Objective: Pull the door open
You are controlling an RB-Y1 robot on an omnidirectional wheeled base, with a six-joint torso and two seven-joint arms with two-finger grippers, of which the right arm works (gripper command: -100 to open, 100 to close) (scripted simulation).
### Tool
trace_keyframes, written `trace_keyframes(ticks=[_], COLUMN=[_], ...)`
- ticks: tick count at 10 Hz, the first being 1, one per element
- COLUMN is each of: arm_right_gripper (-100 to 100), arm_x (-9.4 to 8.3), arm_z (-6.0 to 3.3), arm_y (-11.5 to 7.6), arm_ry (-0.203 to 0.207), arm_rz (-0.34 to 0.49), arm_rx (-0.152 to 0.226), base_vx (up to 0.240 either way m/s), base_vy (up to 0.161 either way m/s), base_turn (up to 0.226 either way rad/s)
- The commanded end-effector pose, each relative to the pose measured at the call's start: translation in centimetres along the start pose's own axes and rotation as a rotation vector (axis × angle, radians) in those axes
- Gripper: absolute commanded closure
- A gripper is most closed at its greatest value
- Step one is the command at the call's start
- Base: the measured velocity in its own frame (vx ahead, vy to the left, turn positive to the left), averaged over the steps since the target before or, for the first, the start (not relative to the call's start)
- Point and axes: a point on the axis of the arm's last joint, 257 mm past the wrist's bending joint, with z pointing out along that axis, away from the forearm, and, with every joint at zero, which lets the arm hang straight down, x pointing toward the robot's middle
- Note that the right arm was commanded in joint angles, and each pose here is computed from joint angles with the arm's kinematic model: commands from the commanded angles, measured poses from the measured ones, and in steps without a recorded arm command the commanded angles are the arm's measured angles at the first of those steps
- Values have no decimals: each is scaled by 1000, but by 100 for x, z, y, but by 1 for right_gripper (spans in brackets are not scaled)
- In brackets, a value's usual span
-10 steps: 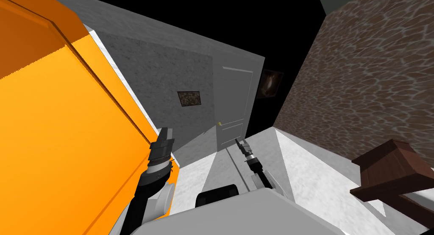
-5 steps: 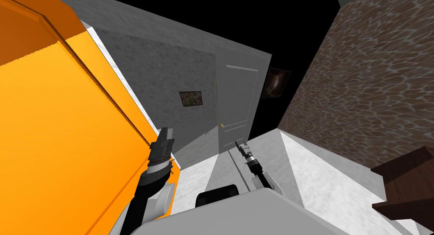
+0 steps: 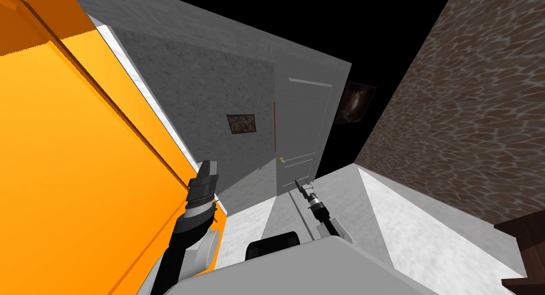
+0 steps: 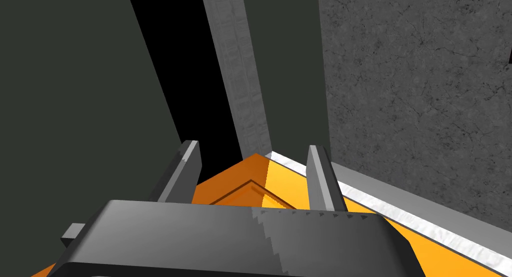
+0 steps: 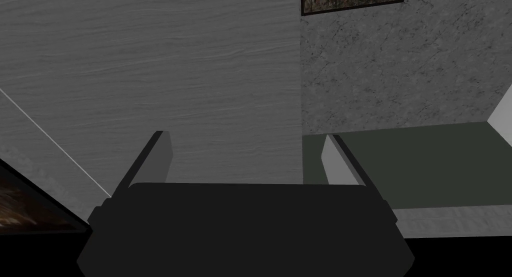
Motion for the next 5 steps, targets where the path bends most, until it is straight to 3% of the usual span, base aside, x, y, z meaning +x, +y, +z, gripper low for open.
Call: trace_keyframes(ticks=[1, 5], arm_right_gripper=[-100, -100], arm_x=[73, 290], arm_z=[-19, -91], arm_y=[-22, -62], arm_ry=[15, 59], arm_rz=[-24, -85], arm_rx=[0, 1], base_vx=[107, 105], base_vy=[16, 14], base_turn=[45, 48])
